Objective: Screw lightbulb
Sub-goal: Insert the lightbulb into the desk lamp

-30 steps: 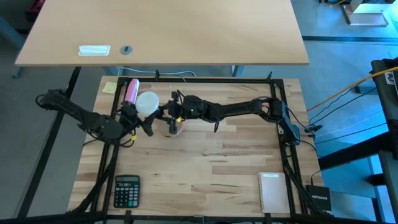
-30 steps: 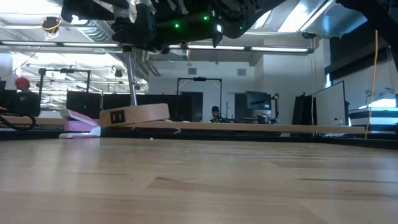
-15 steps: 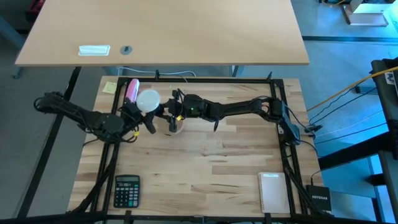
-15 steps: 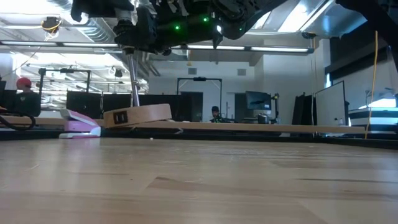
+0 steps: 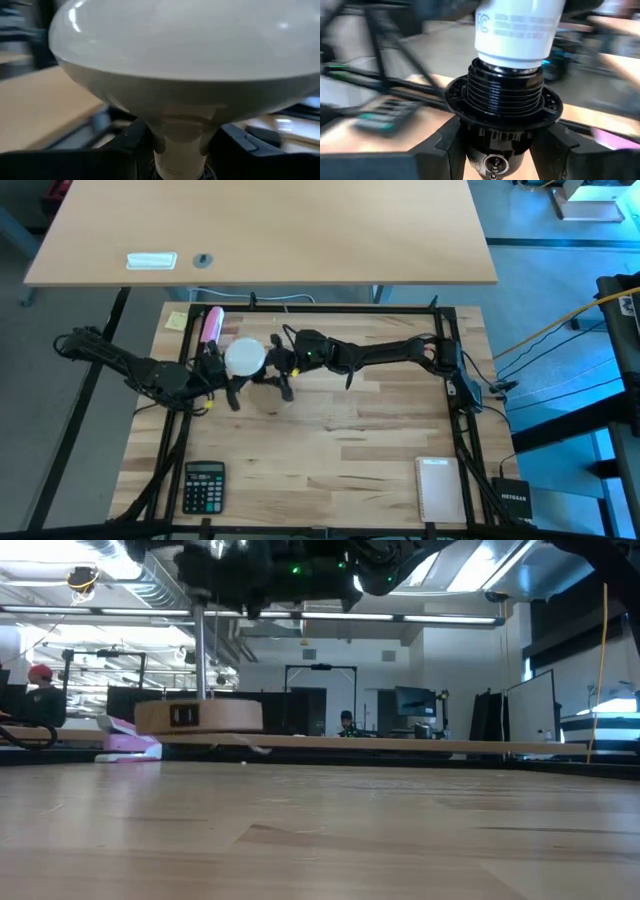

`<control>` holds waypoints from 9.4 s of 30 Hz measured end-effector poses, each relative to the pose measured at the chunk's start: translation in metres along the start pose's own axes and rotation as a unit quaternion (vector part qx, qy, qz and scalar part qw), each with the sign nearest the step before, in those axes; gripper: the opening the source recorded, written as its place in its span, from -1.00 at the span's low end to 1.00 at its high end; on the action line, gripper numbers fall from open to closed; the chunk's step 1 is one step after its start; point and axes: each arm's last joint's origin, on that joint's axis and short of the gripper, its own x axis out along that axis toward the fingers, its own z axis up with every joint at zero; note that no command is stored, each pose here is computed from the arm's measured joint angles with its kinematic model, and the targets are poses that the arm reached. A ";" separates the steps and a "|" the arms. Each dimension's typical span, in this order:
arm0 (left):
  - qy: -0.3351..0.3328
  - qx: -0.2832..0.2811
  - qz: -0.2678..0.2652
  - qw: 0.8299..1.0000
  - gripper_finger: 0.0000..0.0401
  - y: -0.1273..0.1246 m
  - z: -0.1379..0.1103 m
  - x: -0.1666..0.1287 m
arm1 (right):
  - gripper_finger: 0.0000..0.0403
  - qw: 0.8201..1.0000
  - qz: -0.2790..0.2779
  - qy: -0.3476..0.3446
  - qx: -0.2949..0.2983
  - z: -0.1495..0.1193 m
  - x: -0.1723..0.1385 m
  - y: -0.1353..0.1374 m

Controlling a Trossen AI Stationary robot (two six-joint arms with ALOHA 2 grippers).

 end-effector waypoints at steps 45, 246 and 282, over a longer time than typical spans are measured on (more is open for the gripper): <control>0.021 0.037 -0.192 0.980 0.59 0.013 0.000 -0.016 | -0.15 0.998 0.059 0.018 0.007 0.039 -0.016 0.010; -0.115 0.029 -0.024 0.993 0.57 0.010 0.028 0.007 | -0.16 0.957 -0.249 0.108 -0.104 0.078 -0.049 0.012; -0.133 0.067 -0.100 0.984 -0.25 0.002 0.024 0.027 | -0.16 0.991 -0.089 0.052 -0.090 0.070 -0.029 0.035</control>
